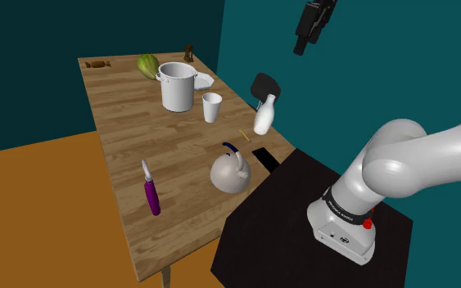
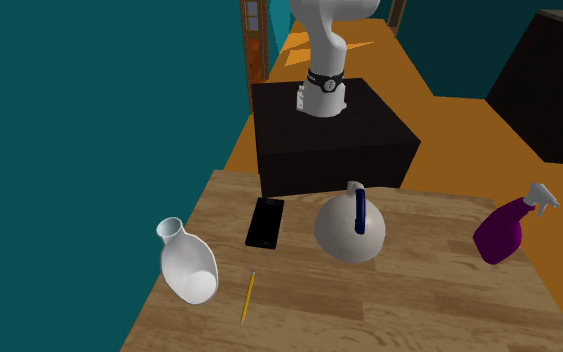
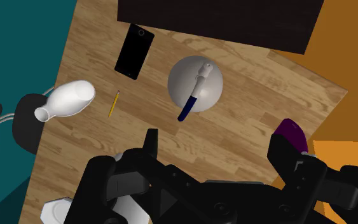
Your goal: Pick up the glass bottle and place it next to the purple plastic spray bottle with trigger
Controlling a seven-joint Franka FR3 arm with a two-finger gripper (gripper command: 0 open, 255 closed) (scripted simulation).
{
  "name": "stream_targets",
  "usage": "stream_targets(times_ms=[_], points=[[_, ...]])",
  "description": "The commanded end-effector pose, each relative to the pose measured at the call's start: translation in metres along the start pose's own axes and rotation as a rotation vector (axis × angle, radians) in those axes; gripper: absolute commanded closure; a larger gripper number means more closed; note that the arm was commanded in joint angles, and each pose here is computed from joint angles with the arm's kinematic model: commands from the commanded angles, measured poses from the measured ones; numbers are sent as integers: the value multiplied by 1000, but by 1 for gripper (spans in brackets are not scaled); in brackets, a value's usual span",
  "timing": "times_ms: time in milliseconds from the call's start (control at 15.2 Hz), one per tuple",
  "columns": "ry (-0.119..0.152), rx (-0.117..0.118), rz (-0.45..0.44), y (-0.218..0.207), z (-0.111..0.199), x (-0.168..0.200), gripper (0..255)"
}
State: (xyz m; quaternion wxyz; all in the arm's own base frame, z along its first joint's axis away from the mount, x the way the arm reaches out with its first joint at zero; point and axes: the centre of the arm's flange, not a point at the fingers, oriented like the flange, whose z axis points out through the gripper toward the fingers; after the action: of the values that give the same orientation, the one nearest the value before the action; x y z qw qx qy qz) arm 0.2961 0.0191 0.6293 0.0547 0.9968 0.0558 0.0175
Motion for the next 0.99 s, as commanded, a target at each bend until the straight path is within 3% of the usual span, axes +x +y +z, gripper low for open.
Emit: stream_targets(times_ms=[0,924], points=[[0,0,0,0,0,0,0],[-20,31,41,127,125,63,0]])
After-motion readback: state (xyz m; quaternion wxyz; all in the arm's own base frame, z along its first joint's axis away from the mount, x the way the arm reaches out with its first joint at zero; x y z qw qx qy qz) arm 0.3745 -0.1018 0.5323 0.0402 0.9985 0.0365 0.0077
